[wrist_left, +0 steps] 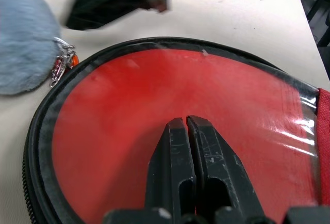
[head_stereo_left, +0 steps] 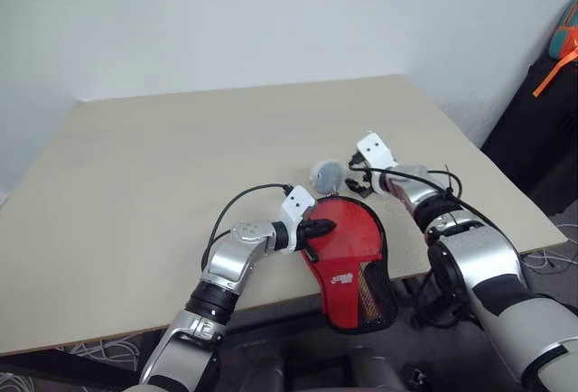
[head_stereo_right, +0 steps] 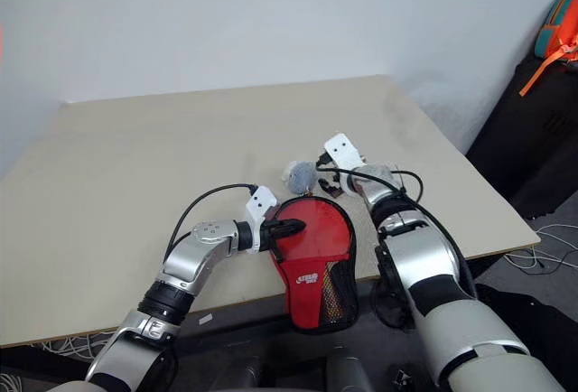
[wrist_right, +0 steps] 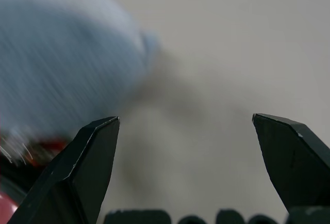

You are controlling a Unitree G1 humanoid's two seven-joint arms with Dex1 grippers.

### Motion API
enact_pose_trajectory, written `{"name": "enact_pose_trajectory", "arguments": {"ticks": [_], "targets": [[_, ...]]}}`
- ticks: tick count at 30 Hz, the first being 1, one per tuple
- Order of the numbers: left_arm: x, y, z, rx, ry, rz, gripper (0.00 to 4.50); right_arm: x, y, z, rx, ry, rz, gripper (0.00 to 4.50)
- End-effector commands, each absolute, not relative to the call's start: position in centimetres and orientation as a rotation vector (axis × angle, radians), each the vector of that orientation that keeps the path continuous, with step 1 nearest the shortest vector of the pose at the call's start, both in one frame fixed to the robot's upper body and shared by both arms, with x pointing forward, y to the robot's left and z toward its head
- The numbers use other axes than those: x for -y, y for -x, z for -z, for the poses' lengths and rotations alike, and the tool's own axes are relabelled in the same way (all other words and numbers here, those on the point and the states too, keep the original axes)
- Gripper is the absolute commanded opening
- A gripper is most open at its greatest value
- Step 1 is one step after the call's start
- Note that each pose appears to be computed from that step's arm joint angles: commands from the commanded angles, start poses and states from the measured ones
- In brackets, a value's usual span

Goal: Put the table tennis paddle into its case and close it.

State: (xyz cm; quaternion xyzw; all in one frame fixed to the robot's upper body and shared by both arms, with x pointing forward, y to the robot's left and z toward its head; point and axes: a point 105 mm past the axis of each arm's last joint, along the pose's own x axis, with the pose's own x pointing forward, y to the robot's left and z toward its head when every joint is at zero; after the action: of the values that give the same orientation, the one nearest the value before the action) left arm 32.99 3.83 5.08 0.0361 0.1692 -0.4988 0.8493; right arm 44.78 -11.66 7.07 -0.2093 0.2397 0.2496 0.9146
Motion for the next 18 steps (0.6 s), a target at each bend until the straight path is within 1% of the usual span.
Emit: {"name": "enact_pose_trajectory", "arguments": {"ticks": [1,7,9,14,18], "targets": [[-3.1,-33.4,-6.7,-0.294,-0.096,1.084,0.00,12.2,-45.7,-10.2,-0.409,0.451,-0.523,4.47],[-2.9,-33.1,-6.5,-0.306,-0.104,1.118,0.00,13.9,-46.2,-12.7,-0.360,0.442,-0.478,4.47],[-2.9,-33.1,-6.3,-0.311,-0.108,1.124,0.00,13.6,-46.7,-14.7,-0.303,0.416,-0.455,4.47],[-2.7,-33.0,-6.1,-0.320,-0.113,1.139,0.00,10.7,-47.7,-18.4,-0.187,0.352,-0.456,4.47],[-2.8,-32.9,-5.9,-0.326,-0.111,1.136,0.00,7.5,-47.9,-19.2,-0.150,0.305,-0.487,4.47]]}}
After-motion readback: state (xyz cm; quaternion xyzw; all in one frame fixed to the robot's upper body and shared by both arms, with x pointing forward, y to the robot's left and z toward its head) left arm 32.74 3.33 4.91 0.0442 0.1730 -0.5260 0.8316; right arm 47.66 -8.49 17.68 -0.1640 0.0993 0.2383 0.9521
